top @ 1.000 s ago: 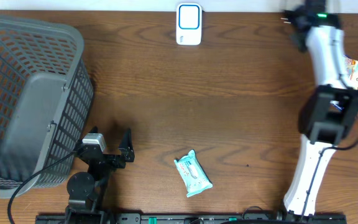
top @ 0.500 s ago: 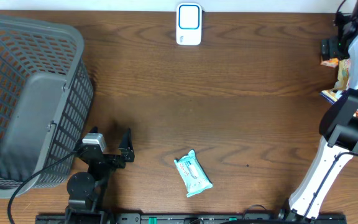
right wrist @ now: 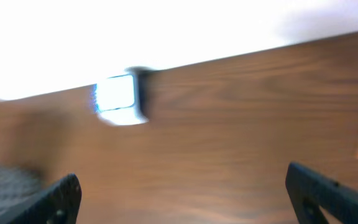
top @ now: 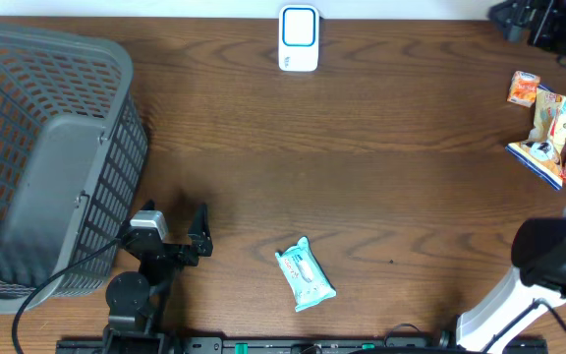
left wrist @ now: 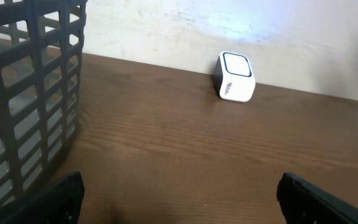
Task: Scan the item barcode
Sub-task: 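Carry the Kleenex pack right and release it on the pile, then reach the right gripper down to the mint-green wipes pack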
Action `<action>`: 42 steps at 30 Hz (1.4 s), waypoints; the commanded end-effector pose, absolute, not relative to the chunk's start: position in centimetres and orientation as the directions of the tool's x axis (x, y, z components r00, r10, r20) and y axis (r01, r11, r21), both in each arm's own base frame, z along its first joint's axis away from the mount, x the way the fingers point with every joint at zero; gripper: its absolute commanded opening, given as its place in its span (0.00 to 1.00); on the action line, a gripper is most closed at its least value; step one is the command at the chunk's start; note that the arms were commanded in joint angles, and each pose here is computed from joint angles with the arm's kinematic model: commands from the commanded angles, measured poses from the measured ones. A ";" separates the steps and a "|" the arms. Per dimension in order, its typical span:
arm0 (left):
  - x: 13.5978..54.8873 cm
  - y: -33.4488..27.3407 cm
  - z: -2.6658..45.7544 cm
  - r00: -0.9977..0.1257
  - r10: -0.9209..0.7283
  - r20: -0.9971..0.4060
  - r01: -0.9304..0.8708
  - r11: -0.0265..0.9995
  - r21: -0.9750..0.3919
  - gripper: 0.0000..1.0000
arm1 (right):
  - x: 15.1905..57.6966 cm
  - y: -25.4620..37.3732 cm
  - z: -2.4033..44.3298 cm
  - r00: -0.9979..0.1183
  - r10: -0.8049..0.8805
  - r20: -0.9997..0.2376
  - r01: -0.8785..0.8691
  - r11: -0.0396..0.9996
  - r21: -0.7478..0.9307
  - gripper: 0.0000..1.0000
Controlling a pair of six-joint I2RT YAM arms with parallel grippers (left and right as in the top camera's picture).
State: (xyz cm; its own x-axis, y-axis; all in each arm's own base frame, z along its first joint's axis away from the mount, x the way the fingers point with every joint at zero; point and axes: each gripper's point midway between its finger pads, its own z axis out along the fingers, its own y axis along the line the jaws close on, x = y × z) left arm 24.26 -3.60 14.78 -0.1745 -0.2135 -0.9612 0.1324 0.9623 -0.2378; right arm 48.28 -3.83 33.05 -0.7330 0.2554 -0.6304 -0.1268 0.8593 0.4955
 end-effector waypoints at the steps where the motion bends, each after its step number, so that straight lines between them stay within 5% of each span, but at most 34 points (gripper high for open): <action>1: 24.2 -3.6 13.1 -0.216 -0.223 -0.951 0.122 0.960 -0.253 0.98 | 46.1 4.1 33.2 -0.837 0.224 -0.499 -0.206 0.716 0.667 0.99; 9: 24.2 -3.6 13.1 -0.216 -0.223 -0.951 0.122 0.960 -0.253 0.98 | 37.7 15.0 25.7 -0.981 -0.087 -0.173 -0.165 0.846 0.507 0.99; 16: 24.2 -3.6 13.1 -0.216 -0.223 -0.951 0.122 0.960 -0.253 0.98 | 29.2 22.3 20.8 -0.894 -0.447 0.005 -0.425 0.852 0.305 0.89; 24: 24.2 -3.6 13.1 -0.216 -0.223 -0.951 0.122 0.960 -0.253 0.98 | 21.7 24.7 14.3 -0.841 -0.491 0.228 -0.480 0.871 0.105 0.90; 35: 24.2 -3.6 13.1 -0.216 -0.223 -0.951 0.122 0.960 -0.253 0.98 | 15.2 27.2 7.9 -0.781 -0.559 0.277 -0.584 0.812 -0.009 0.90; 42: 24.2 -3.6 13.1 -0.216 -0.223 -0.951 0.122 0.960 -0.253 0.98 | 14.5 26.4 3.4 -0.820 -0.543 0.178 -0.571 0.797 -0.198 0.92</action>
State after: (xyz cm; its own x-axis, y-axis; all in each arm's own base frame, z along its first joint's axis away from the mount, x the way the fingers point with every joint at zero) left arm 24.26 -3.60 14.78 -0.1745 -0.2135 -0.9612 0.1324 0.9623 -0.2378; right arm 13.90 27.54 4.86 -0.7778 -0.5818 0.2379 -0.6129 0.7860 -0.0816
